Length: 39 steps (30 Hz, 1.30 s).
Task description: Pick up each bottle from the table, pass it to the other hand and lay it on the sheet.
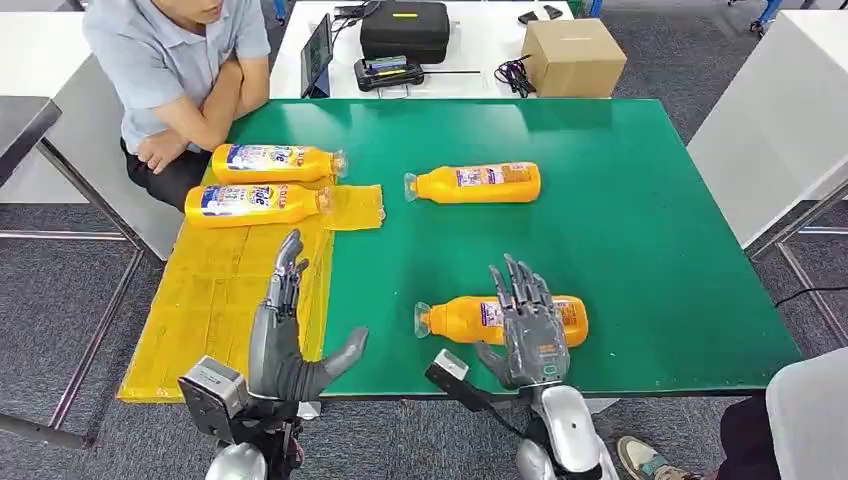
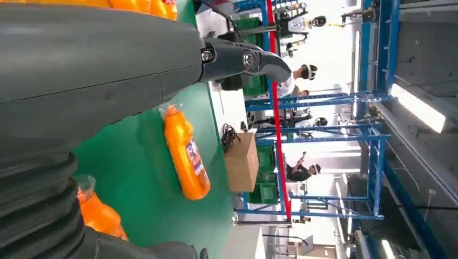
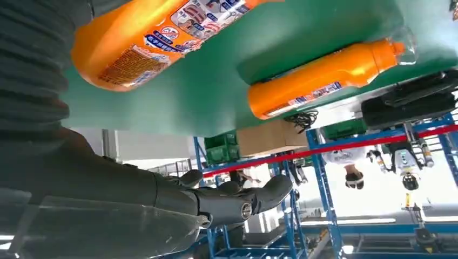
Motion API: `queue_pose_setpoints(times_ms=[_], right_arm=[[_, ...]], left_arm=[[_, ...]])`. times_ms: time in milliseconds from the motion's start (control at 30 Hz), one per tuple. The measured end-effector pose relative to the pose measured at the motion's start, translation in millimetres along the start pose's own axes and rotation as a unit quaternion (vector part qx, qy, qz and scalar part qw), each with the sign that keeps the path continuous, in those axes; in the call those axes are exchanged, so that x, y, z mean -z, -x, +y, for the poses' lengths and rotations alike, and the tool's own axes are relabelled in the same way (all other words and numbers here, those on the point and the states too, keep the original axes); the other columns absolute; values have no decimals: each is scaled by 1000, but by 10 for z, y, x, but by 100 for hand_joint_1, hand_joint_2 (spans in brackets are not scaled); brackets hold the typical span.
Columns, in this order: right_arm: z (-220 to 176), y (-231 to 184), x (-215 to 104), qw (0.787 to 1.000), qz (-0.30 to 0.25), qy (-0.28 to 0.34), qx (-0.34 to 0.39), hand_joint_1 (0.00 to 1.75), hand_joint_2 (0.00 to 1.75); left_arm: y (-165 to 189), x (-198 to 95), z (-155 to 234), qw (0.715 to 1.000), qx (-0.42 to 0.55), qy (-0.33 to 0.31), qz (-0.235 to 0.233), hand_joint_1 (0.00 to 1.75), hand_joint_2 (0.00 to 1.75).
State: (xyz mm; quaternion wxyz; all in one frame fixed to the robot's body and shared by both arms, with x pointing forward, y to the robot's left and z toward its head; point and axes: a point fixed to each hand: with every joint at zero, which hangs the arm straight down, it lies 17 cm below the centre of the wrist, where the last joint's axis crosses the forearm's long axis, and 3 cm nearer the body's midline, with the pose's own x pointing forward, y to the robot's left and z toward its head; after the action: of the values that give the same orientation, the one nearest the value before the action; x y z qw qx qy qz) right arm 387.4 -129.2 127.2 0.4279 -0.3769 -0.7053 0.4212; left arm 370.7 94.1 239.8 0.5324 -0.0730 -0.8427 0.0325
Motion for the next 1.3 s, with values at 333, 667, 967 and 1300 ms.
queue_pose_setpoints(times_ms=[333,667,967,1300], right_arm=[[286,358,-121,994,62,-69,-61,0,175],[321,543,-144,991,75,-78,-79,0,175],[332,725,-107,989,88,-80,-86,0,175],[414,1054,-130,980,131,-107,-102,0,175]], left_arm=[[137,-71,-50,999,-8,16,42,0,175],[180,-140,-31,999,-6,14,52,0,175],[180,-173,-62,999,-4,18,51,0,175],[212,-184,-63,998,-1,17,60,0,175]])
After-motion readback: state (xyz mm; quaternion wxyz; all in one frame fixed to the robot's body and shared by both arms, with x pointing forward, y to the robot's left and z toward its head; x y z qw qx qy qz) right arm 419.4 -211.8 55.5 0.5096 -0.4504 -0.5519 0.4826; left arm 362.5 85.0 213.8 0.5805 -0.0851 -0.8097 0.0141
